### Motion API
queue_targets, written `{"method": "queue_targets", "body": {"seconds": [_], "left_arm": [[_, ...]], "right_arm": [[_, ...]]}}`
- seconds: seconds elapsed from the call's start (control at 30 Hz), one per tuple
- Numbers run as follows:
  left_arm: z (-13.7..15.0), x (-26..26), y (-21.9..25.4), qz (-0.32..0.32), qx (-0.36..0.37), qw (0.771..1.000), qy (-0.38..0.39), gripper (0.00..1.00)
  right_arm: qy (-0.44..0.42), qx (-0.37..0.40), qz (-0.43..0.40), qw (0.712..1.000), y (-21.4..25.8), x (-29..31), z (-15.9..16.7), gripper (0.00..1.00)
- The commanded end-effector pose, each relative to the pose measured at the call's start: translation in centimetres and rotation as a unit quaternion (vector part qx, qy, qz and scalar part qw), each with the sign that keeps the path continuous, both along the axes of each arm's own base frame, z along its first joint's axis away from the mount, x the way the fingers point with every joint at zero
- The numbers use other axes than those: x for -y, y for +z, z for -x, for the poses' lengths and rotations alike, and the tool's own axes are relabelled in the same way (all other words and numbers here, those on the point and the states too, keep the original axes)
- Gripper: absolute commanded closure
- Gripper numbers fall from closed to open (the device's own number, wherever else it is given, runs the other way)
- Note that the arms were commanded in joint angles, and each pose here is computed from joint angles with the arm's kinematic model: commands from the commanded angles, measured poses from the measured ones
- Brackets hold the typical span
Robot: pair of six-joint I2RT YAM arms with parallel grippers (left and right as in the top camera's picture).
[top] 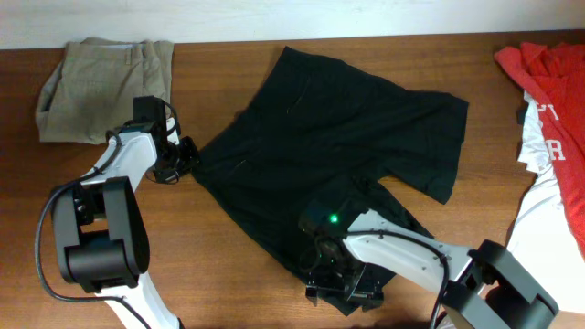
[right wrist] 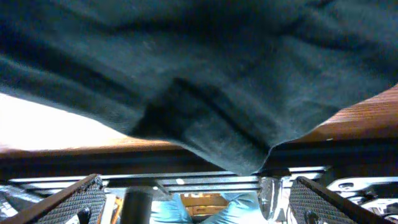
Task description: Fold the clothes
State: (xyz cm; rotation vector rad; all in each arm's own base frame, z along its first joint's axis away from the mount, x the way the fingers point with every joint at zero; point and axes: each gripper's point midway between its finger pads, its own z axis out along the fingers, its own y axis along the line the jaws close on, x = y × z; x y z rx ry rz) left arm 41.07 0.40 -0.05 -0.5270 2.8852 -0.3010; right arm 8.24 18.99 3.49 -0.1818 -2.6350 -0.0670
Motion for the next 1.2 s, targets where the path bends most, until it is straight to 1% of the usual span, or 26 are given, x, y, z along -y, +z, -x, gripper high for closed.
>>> {"method": "queue_targets", "body": {"seconds": [0.0, 0.1, 0.2, 0.33, 0.37, 0.4, 0.43, 0.47, 0.5, 0.57, 0.6, 0.7, 0.83, 1.0, 1.03, 1.1, 1.17], "left_arm": [[1.1, 0.2, -2.2, -0.002, -0.029, 1.000, -0.004, 1.00], [1.0, 0.2, -2.2, -0.002, -0.028, 1.000, -0.004, 0.99], [1.0, 0.2, -2.2, -0.002, -0.028, 1.000, -0.004, 0.99], [1.1, 0.2, -2.2, -0.002, -0.030, 1.000, -0.004, 0.99], [1.1, 0.2, -2.2, -0.001, -0.030, 1.000, -0.004, 1.00], [1.1, 0.2, -2.2, -0.001, -0.030, 1.000, -0.004, 0.99], [1.1, 0.2, -2.2, -0.001, -0.030, 1.000, -0.004, 1.00], [1.1, 0.2, -2.2, -0.001, -0.030, 1.000, -0.004, 1.00], [1.1, 0.2, -2.2, -0.001, -0.031, 1.000, -0.004, 1.00], [1.3, 0.2, -2.3, -0.001, -0.033, 0.999, -0.004, 1.00], [1.4, 0.2, -2.3, -0.001, -0.035, 0.999, -0.004, 1.00], [1.6, 0.1, -1.5, 0.000, -0.045, 0.999, -0.003, 1.00], [1.1, -0.8, 2.1, -0.027, -0.025, 0.999, 0.002, 1.00], [0.5, -1.6, 10.8, -0.057, 0.077, 0.995, 0.012, 1.00], [1.0, -2.7, 13.8, -0.088, 0.109, 0.990, 0.028, 1.00], [1.9, -4.1, 16.2, -0.119, 0.127, 0.982, 0.068, 1.00], [3.0, -4.8, 18.9, -0.134, 0.152, 0.975, 0.091, 1.00]], "right_arm": [[0.006, 0.007, 0.015, 1.000, -0.3, 0.4, 1.1, 0.01], [0.024, 0.032, 0.022, 0.999, -1.4, 0.9, 0.7, 0.01], [0.049, 0.057, -0.015, 0.997, -2.6, 0.2, 0.0, 0.01], [0.050, 0.078, -0.030, 0.995, -3.5, -0.3, -0.6, 0.01], [0.051, 0.081, -0.031, 0.995, -3.7, -0.2, -0.6, 0.02], [0.051, 0.083, -0.030, 0.995, -3.9, -0.1, -0.6, 0.06], [0.052, 0.088, -0.026, 0.994, -4.2, 0.1, -0.7, 0.24], [0.053, 0.090, -0.023, 0.994, -4.3, 0.3, -0.7, 0.35], [0.053, 0.091, -0.024, 0.994, -4.5, 0.3, -0.7, 0.51], [0.052, 0.093, -0.027, 0.994, -4.5, 0.2, -0.8, 0.79], [0.052, 0.094, -0.028, 0.994, -4.5, 0.1, -0.8, 0.96], [0.050, 0.098, -0.032, 0.993, -4.3, -0.2, -1.2, 0.96], [0.050, 0.118, -0.050, 0.990, -3.2, -1.4, -2.3, 0.96], [0.053, 0.197, -0.067, 0.977, 1.2, -1.7, -4.5, 0.96], [0.051, 0.226, -0.078, 0.970, 3.1, -1.5, -5.0, 0.96], [0.064, 0.256, -0.108, 0.959, 4.9, -1.6, -5.1, 0.96], [0.074, 0.286, -0.137, 0.945, 6.7, -1.9, -5.0, 0.96]]}}
